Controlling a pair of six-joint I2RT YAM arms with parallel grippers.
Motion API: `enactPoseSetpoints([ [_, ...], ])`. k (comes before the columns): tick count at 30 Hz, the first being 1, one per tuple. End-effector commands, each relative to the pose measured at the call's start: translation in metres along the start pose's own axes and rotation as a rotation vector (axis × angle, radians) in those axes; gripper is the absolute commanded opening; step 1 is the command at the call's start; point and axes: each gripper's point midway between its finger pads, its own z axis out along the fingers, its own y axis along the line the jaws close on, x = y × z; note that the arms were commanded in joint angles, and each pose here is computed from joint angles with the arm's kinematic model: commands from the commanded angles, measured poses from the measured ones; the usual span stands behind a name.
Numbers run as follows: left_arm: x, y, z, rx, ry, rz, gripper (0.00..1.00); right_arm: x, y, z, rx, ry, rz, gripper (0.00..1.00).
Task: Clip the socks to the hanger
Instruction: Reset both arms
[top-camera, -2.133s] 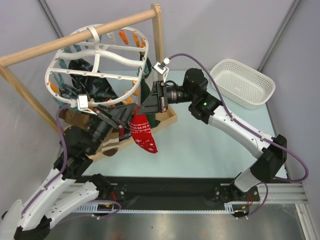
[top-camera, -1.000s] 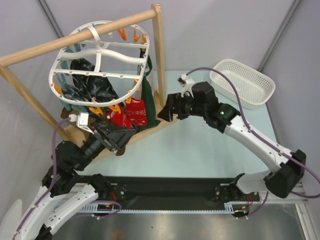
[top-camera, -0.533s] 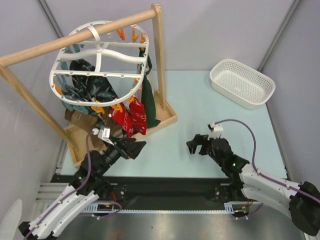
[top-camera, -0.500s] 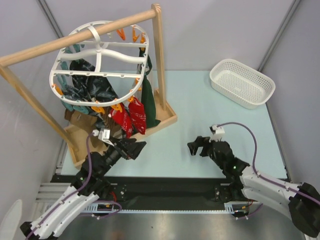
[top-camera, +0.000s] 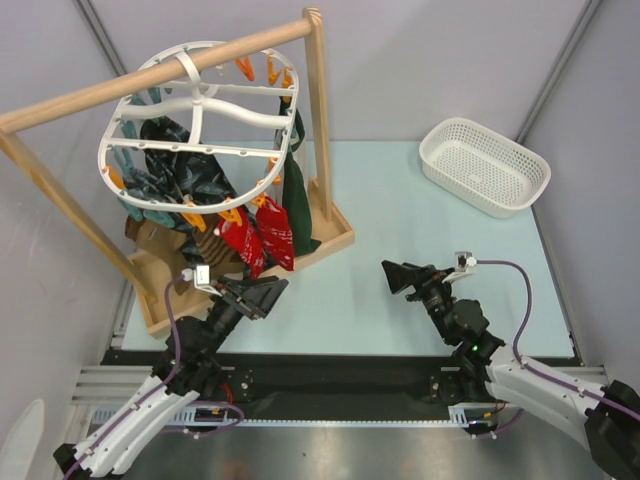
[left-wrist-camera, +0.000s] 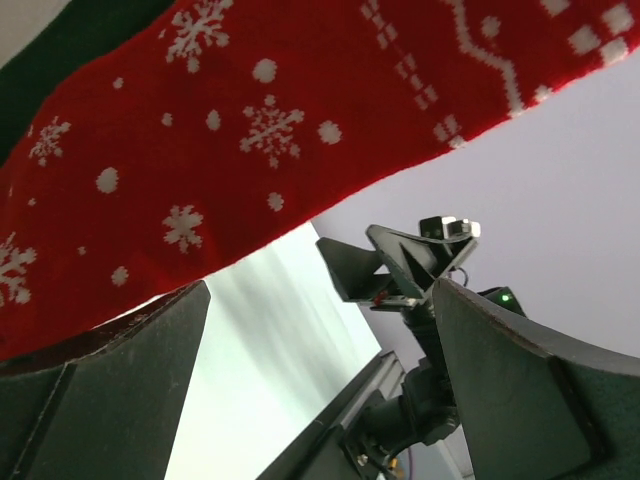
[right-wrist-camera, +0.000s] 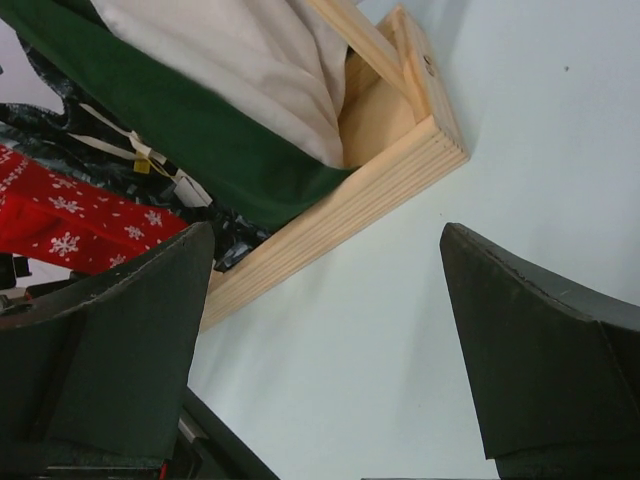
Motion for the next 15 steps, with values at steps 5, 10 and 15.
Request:
enactPoseSetpoints([
  [5, 0.044, 0.059, -0.007, -0.070, 0.054, -0.043, 1.00, 0.032, -0.062, -0.024, 0.161, 0.021, 0.059, 1.00],
  [10, 0.048, 0.063, -0.008, -0.088, 0.070, -0.045, 1.00, 0.033, -0.059, -0.024, 0.153, 0.026, 0.062, 1.00],
  [15, 0.050, 0.062, -0.008, -0.081, 0.082, -0.052, 0.99, 0.028, -0.029, -0.024, 0.018, 0.033, 0.075, 1.00],
])
